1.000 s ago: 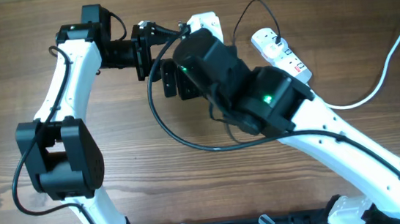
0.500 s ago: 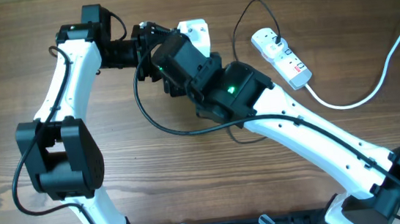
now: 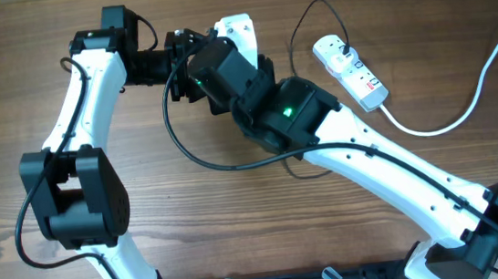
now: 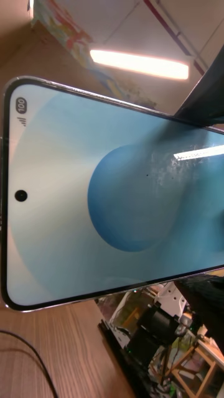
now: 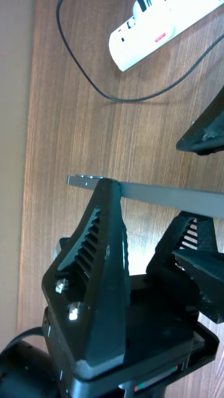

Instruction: Plug charger to phone and switch on socket

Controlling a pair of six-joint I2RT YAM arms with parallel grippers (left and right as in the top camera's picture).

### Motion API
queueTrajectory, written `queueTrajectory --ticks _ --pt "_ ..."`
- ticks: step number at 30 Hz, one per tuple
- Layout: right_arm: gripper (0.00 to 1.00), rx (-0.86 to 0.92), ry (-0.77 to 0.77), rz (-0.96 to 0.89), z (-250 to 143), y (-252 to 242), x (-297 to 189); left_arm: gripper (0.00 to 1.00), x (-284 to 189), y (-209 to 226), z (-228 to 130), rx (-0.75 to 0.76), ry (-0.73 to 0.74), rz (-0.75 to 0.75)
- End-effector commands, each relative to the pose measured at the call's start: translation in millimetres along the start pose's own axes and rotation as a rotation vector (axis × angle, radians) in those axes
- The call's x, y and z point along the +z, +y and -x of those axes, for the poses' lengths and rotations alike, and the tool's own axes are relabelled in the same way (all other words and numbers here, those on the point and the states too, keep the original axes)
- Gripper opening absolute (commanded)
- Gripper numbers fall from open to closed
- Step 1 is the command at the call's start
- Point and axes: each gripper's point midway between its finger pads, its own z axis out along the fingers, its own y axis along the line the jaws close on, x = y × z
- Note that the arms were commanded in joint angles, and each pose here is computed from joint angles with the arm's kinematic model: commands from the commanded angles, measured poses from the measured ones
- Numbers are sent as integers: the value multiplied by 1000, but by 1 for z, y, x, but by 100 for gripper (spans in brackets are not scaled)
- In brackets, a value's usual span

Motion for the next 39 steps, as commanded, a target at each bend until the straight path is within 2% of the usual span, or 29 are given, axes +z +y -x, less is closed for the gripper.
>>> queueTrajectory --ticks 1,4,9,12,14,30,39 --pt "47 -7 -15 15 4 8 -5 63 -2 -11 -12 38 6 -16" --pt "43 24 4 32 0 11 -3 63 -2 -11 -12 40 6 -17" --pt "43 11 5 -13 -3 6 4 63 -2 -11 -12 40 7 -17" --pt "39 -1 10 -42 -7 4 12 63 -2 -11 -12 40 7 -17" --pt "33 -3 13 -50 -9 3 15 63 -2 -11 -12 40 6 -17" --pt "34 -2 -25 -53 0 4 15 63 -2 -10 -9 57 -5 -6" --pt "25 -2 -8 -33 -3 8 15 64 -2 -9 -7 64 -13 2"
